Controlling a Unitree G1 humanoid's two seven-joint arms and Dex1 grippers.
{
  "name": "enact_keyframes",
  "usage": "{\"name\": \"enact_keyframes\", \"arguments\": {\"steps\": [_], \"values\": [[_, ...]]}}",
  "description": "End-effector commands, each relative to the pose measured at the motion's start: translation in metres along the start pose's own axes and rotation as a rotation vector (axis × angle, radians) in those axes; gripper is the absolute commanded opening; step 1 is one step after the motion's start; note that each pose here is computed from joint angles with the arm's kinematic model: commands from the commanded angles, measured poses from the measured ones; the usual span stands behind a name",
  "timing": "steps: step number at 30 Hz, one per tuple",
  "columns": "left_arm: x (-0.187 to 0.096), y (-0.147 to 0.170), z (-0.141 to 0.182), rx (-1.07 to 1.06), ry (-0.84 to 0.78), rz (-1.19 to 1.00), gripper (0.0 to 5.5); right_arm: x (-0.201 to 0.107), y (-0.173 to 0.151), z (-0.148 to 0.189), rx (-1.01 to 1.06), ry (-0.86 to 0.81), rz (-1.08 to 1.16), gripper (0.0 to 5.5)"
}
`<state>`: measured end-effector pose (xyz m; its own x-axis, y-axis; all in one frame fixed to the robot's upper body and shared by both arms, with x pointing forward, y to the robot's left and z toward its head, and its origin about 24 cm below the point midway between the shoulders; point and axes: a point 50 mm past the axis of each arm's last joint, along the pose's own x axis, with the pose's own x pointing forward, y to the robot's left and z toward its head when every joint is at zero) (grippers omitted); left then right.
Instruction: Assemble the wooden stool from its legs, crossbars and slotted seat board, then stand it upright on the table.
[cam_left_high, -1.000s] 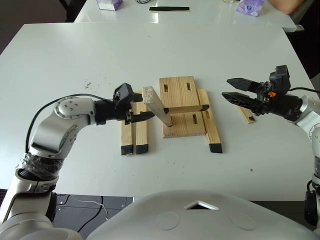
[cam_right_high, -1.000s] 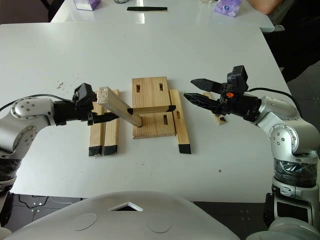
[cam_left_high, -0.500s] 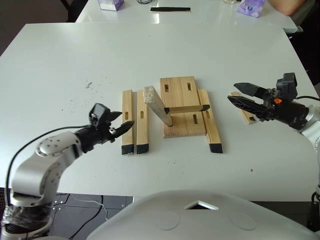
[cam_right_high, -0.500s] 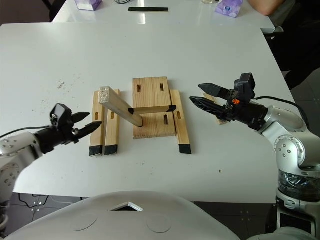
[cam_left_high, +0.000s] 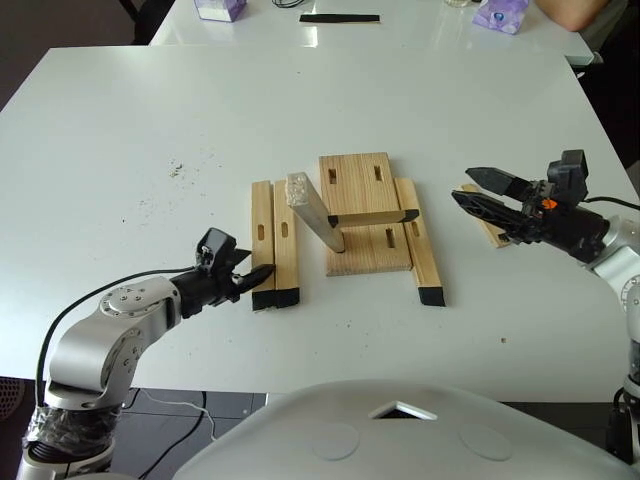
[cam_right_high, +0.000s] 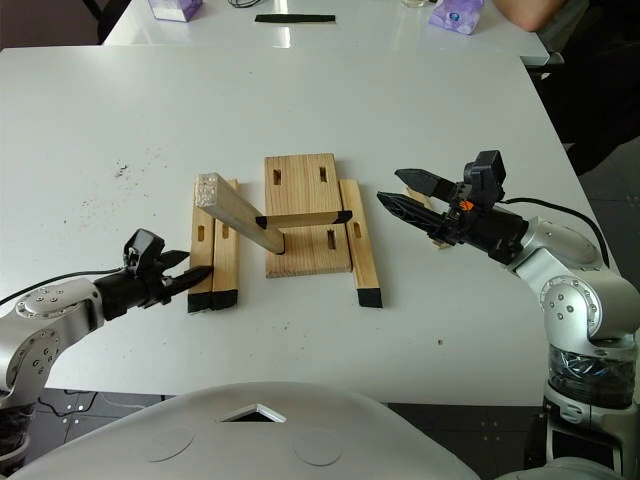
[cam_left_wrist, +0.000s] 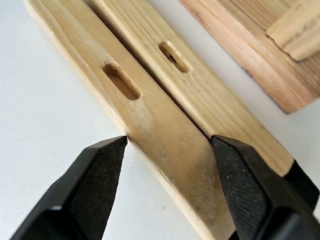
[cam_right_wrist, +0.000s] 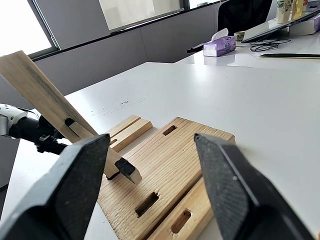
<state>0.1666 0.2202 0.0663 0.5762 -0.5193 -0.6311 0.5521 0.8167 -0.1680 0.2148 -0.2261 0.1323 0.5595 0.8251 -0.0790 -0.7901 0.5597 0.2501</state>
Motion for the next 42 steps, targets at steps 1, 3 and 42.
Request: {"name": "enact_keyframes", "arguments": {"steps": [1, 3, 42], "values": [[-0.009, 0.016, -0.015, 0.045, 0.122, 0.042, 3.13, -0.002, 0.0, 0.0, -0.002, -0.005, -0.017, 3.1], [-0.014, 0.029, -0.011, 0.062, 0.121, 0.078, 3.13, -0.002, 0.001, -0.002, -0.001, -0.001, -0.021, 3.1], [-0.064, 0.018, 0.126, 0.174, -0.817, -0.174, 2.0, 0.007, -0.005, 0.088, -0.196, -0.216, 0.078, 3.1]]}}
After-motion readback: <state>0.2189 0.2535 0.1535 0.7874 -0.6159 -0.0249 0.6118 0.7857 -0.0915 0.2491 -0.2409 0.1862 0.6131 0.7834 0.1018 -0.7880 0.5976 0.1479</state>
